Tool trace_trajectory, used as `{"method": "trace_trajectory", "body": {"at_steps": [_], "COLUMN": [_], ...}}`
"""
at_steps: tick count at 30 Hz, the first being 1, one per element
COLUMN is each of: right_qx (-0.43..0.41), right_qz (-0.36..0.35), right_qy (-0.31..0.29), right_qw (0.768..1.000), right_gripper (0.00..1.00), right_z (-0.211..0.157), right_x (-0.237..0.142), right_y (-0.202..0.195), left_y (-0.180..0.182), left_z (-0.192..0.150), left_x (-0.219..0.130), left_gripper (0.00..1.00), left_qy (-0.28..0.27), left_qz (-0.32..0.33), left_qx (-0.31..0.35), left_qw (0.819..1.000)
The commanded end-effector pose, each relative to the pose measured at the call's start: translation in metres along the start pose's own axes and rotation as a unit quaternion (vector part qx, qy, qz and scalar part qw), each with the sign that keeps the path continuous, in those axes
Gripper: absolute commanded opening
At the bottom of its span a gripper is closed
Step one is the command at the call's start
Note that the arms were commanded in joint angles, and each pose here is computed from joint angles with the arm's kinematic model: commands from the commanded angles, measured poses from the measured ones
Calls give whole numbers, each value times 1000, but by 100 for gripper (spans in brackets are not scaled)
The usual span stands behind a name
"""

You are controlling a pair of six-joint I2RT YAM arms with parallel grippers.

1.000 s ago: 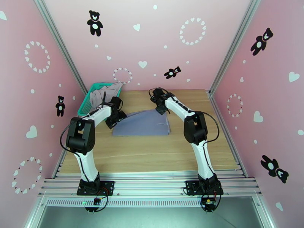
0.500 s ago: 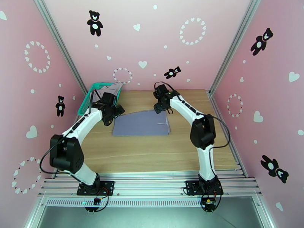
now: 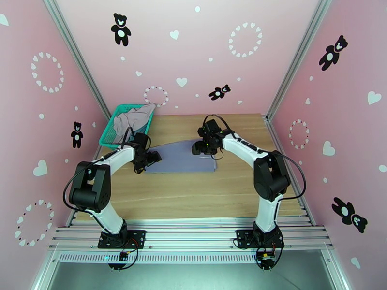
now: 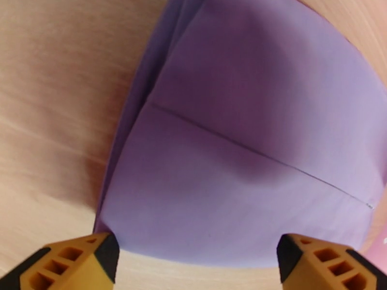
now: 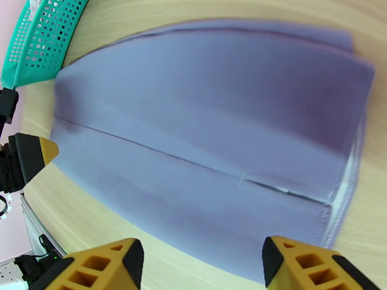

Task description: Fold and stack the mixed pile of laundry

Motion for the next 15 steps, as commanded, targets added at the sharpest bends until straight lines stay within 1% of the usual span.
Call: {"method": "trace_trajectory", "body": {"at_steps": [1,6,10,13,15], "right_qx": [10,16,35,44,45], "right_qz": [35,29,24,22,19], "right_qy": [-41,-35,-27,-24,-23], "right_qw": [999,999,999,999,999], "right_gripper": [70,69,69,68,68], "right_z": [7,0,1,2,3], "right_x": [-24,-18,-3,5,6], "right_y": [16,10,6,4,2], "left_y": [-4,-3,3,11,10], "left_z": [19,16,15,15,16], "left_x": [-11,-28,-39,-40,-35], "left_gripper": [95,96,97,99,99], "left_qy": [-36,-41,-54,-54,-45], "left_qz": [7,12,27,54,55], "left_qx": [54,70,72,75,84], "left_qw": [998,997,996,994,994]}}
Point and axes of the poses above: each hand's point on the last joint's axis, 136 mm out from that joint toward the fingers, its own x axis out along the fingers, its own y axis along the line the jaws close on, z = x × y, the point moved 3 cm from there along -x, back along the fingers, and after that the axes turned 3 degrees about x, right-handed, at the moved point
